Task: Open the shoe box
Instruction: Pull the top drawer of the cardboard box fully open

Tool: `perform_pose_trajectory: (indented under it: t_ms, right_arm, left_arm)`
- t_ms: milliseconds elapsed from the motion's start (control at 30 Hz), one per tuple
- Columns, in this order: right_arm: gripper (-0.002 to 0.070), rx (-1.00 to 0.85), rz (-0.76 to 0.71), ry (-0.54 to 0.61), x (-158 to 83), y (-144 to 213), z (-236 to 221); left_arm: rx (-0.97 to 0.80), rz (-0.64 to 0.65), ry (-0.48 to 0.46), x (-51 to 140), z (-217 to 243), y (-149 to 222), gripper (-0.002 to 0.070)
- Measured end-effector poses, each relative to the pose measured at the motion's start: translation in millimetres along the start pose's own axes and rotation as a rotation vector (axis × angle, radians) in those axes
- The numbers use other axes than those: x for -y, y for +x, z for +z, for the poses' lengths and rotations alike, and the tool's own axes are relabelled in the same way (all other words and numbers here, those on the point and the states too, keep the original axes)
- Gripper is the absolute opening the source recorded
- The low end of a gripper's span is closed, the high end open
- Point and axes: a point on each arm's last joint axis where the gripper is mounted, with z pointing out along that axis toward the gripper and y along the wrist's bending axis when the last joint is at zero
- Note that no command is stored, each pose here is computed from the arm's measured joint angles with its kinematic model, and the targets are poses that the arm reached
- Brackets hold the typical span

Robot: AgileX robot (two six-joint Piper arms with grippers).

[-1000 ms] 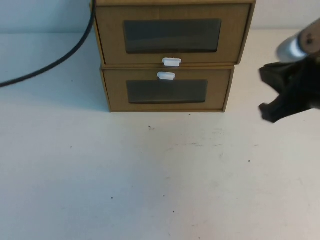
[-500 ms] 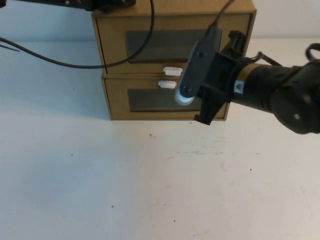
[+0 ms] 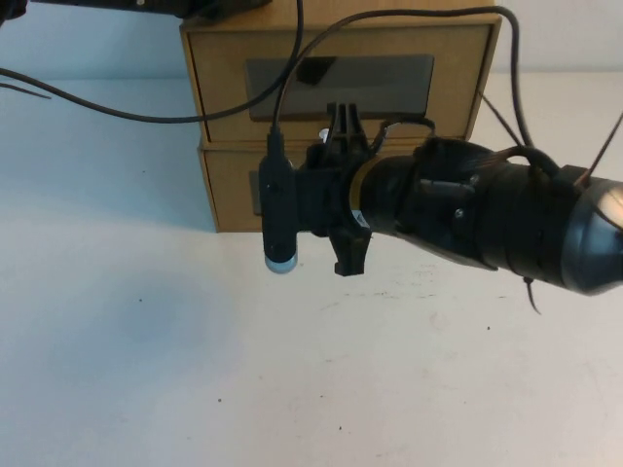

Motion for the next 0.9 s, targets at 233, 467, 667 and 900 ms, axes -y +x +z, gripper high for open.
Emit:
perform_pose_trajectory:
  t_ms: [233,467,667,900]
  right_arm:
    - [0.0272,-0.286,0.036,0.198,28,5,-8]
    - [0.0272,-0.241,0.077,0.323,28,-20,-13]
    - [0.0272,-0.316,0.039,0.398,6,-23,15]
    - [0.0272,-0.329,0.102,0.409,-12,-17,35]
  left_arm:
    - [-0.004,-0.033,0.016,0.5,0,1,-0.0005]
    - [-0.001,-0.057,0.04,1.1,0,1,-0.0006]
    - [-0.008,-0.058,0.052,2.3,0,2,-0.0006]
    - [-0.012,-0.062,0.061,3.1,0,2,-0.0005]
